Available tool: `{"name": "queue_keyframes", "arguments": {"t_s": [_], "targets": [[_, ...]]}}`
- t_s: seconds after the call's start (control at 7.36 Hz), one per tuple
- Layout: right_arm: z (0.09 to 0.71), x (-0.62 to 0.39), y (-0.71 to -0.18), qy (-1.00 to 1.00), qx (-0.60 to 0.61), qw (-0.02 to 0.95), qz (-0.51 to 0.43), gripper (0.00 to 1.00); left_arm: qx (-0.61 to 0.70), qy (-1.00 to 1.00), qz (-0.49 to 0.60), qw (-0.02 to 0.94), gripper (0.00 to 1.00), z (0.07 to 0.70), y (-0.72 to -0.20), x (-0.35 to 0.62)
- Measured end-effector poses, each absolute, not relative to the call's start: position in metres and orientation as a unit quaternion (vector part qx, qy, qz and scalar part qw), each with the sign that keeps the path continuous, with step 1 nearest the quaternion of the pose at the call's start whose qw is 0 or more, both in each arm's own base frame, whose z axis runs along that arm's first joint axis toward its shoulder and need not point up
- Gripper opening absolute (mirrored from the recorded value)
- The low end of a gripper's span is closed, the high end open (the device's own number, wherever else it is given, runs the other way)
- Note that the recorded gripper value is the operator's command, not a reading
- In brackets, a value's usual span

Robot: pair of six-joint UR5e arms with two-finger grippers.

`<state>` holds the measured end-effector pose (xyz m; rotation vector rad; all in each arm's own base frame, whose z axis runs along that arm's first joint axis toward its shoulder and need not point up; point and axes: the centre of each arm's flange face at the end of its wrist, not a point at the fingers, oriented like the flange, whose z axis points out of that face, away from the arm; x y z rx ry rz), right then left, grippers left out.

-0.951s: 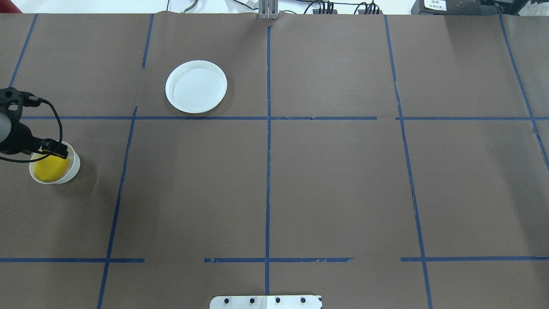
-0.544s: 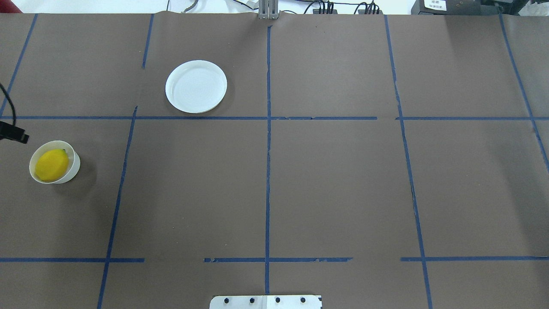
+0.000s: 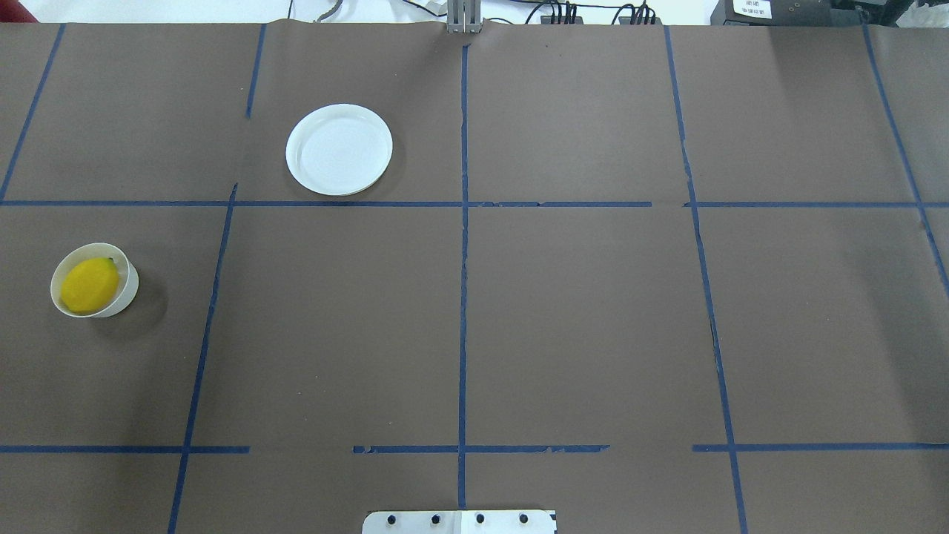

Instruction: Move lemon from plate to bowl

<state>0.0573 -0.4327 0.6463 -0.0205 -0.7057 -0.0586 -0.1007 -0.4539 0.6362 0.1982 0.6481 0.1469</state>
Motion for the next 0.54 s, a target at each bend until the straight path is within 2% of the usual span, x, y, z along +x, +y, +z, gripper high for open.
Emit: {"name": "queue_keyframes", "arguments": {"t_s": [0.54], "targets": [[0.6463, 0.0573, -0.4327, -0.345, -0.01, 0.938, -0.029, 1.0, 0.005, 0.377, -0.011, 0.926, 1.0, 0.6322, -0.4595, -0.1314]]}}
